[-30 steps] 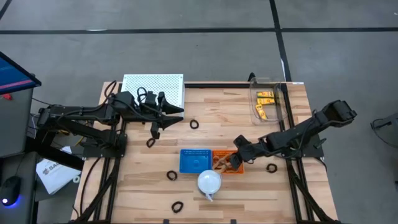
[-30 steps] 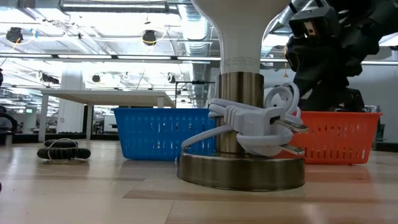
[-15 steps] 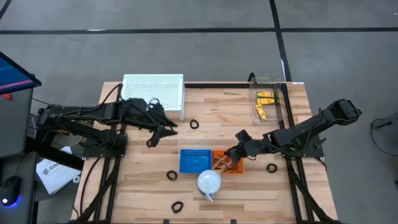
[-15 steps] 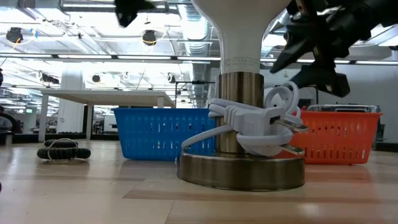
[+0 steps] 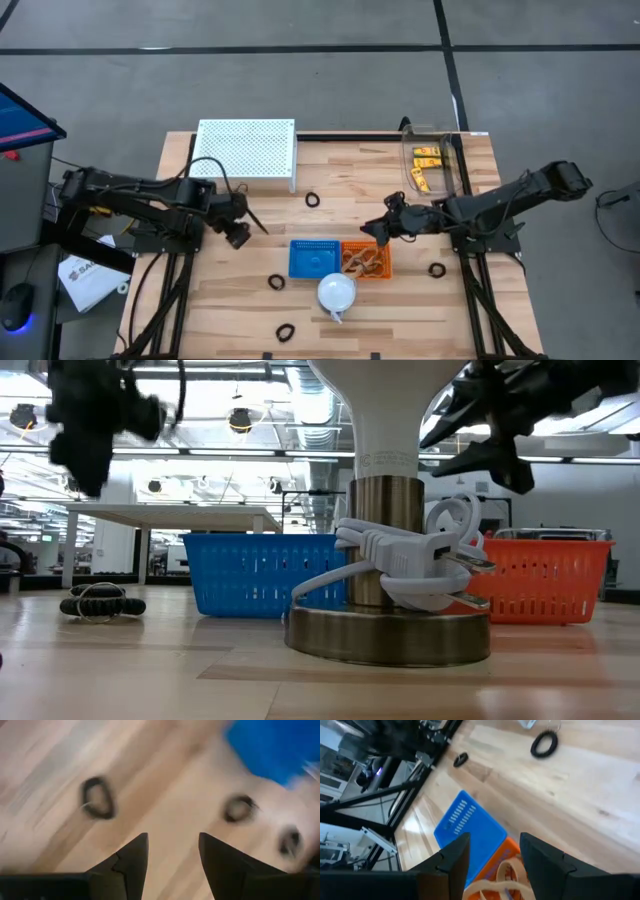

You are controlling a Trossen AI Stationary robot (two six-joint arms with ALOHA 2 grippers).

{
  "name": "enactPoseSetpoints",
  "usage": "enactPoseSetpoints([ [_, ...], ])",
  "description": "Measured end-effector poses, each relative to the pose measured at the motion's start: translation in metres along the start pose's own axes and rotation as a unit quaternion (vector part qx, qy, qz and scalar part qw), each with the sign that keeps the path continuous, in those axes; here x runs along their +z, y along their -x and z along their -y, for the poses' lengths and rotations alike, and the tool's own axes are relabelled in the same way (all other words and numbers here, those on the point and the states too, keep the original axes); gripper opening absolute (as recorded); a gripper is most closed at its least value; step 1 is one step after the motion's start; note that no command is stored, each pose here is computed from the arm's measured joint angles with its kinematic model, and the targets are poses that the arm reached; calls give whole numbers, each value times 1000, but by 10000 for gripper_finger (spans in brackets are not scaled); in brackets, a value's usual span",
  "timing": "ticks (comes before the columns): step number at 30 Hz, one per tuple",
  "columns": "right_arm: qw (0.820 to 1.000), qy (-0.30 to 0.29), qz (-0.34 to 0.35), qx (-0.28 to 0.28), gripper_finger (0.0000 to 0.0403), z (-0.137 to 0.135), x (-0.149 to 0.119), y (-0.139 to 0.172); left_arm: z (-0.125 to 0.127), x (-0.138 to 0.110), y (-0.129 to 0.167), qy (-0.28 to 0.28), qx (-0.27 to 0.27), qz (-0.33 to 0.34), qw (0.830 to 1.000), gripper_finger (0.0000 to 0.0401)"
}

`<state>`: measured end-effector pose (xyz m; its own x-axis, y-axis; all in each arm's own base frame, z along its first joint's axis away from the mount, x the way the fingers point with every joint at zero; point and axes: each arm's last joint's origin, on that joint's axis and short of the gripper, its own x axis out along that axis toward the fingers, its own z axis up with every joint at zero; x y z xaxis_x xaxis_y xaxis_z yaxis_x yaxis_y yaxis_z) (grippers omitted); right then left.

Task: Pick & Place Office Desk Supplies
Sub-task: Put the black spring keychain into the blue basket

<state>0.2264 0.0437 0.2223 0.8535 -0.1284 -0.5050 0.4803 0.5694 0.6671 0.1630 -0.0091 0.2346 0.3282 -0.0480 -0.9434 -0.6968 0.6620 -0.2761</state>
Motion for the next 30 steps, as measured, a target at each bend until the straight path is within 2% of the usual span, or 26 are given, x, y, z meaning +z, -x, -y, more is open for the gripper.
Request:
enactPoseSetpoints([
  [2, 1000, 0, 7, 1, 169, 1, 4, 1, -8, -1, -12, 56, 19, 9, 998, 167],
  [4, 1000, 0, 12, 2, 169, 1, 7, 3, -14, -2, -22, 83, 33, 16, 996, 167],
  [8, 1000, -2, 15, 5, 168, 1, 9, 4, -22, -6, -37, 99, 41, 24, 994, 167],
  [15, 1000, -3, 14, 7, 168, 1, 9, 5, -37, -16, -54, 149, 87, 28, 985, 167],
  [22, 1000, -3, 13, 7, 168, 1, 9, 5, -44, -18, -61, 163, 110, 57, 979, 167],
  [30, 1000, -3, 13, 7, 168, 1, 9, 5, -49, -21, -87, 160, 109, 58, 979, 165],
])
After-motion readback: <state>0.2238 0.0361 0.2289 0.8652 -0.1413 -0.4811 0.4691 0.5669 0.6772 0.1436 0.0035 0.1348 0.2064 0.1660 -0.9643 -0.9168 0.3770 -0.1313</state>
